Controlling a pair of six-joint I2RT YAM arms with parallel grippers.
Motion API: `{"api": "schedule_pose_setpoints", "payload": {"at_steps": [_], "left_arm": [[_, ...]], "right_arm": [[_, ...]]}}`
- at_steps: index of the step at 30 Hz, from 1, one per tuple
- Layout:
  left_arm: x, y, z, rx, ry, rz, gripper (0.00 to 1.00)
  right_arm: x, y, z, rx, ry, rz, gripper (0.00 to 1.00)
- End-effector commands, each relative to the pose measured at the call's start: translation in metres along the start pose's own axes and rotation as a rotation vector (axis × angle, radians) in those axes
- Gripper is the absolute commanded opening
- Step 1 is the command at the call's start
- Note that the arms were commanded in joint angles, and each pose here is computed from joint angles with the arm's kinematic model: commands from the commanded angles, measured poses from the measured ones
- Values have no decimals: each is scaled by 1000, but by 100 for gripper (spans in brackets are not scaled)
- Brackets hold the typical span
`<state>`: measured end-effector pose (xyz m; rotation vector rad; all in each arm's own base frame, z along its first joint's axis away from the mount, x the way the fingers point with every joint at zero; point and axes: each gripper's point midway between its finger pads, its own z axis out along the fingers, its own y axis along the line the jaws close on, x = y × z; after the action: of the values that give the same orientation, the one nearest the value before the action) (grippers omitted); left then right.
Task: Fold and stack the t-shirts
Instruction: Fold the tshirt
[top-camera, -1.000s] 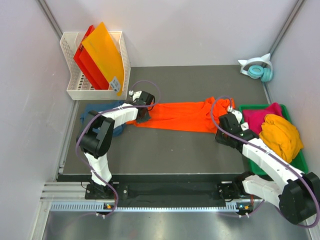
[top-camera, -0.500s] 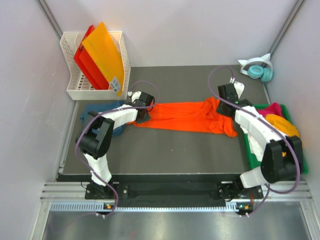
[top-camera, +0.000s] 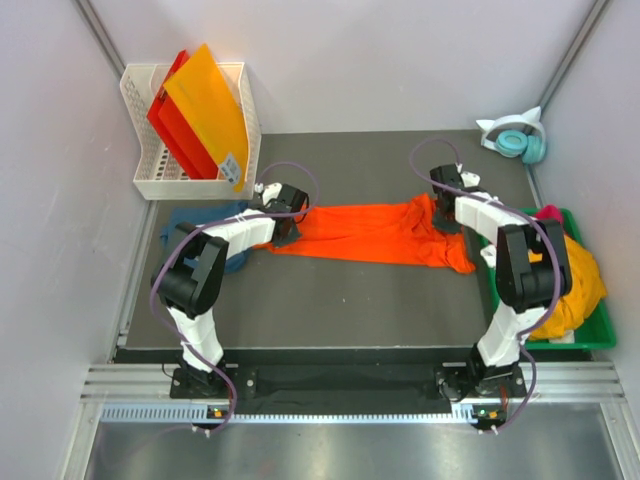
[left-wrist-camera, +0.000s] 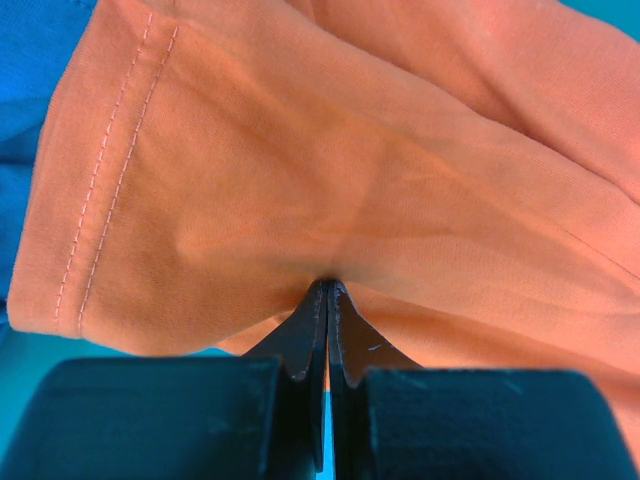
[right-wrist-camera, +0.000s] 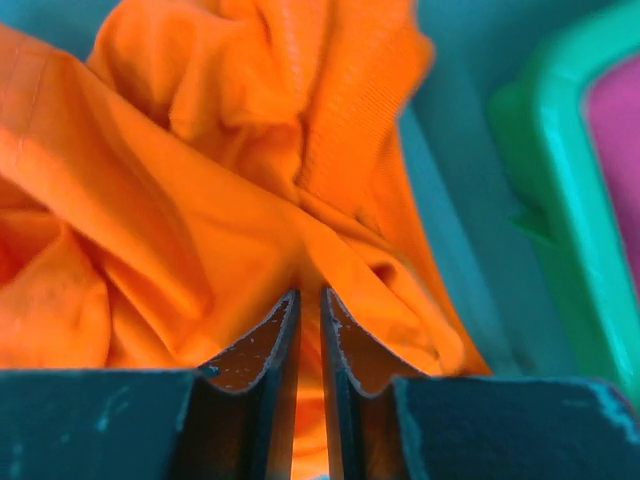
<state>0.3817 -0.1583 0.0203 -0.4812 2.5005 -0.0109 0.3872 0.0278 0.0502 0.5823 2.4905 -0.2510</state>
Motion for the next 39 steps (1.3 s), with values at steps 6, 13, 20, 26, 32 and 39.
{"api": "schedule_pose_setpoints", "payload": {"at_steps": [6,13,20,26,32,39], "left_arm": [[73,30,11,-99,197,92,0],[99,45,-4,-117,251,132,0],[134,36,-20,-89,312,208,0],[172,29,-27,-58,388,278,0],[214,14,-48,0,451,392,0],[262,-7,-89,96,508,595,0]], "right_arm": [[-8,22,36,-4,87,10,0],[-15,32,50,-25,130,24,0],[-33,57,61,-63,176,6,0],[-52,78,67,-96,174,6,0],[-71,94,74,-122,162,7,0],[-88,117,77,-187,153,29,0]]}}
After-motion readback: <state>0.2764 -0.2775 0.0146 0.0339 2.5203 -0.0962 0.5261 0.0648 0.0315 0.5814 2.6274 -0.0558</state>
